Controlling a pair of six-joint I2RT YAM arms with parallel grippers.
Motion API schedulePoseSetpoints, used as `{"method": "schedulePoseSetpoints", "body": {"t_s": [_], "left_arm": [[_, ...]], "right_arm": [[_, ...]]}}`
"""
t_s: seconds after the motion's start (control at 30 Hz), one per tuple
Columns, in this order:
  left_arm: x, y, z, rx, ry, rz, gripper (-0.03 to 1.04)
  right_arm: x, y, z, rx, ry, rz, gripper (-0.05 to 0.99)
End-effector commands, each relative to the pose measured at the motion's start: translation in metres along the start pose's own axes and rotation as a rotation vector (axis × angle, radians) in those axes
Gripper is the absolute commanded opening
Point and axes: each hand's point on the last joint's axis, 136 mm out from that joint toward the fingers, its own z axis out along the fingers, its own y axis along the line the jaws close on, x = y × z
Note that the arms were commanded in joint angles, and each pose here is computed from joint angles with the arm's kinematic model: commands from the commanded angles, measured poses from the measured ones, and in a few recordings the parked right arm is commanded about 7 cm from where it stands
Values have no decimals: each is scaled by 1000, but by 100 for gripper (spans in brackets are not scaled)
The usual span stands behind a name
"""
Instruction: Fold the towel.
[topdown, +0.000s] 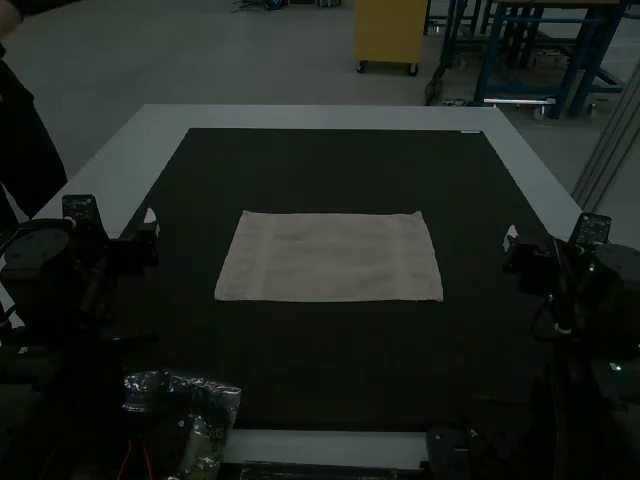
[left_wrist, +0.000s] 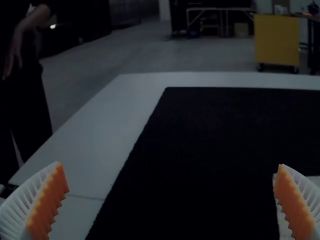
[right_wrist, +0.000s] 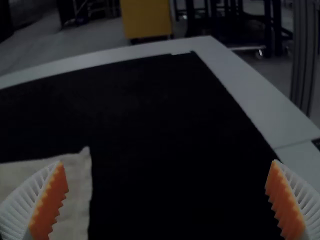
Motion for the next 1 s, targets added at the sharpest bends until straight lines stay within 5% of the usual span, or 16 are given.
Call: {"method": "schedulePoseSetpoints", "body": {"t_s": [0.0, 0.4, 0.47, 0.53, 0.57, 0.73, 0.87, 0.97], "left_arm": [[0, 1, 0, -10, -5, -19, 97], [-4, 1, 0, -5, -22, -26, 97], [-7, 1, 0, -6, -33, 28, 97], [-15, -1, -1, -3, -65, 176, 97], [-19, -3, -1, 11, -85, 209, 96], [-26, -3, -2, 5, -114, 223, 96], [-51, 0, -6, -17, -213, 225, 96], [-67, 0, -10, -22, -273, 214, 96]], "right_arm": [[3, 4, 0, -24, 6, -5, 91], [1, 8, 0, -46, -3, -4, 91], [-4, 5, 0, -25, -22, -3, 91], [-19, 4, -1, -19, -84, -18, 91], [-26, 4, -2, -17, -113, -26, 91], [-56, 5, -7, 4, -239, -194, 91], [-62, 7, -9, 36, -262, -506, 91], [-74, 8, -12, 52, -313, -532, 91]]}}
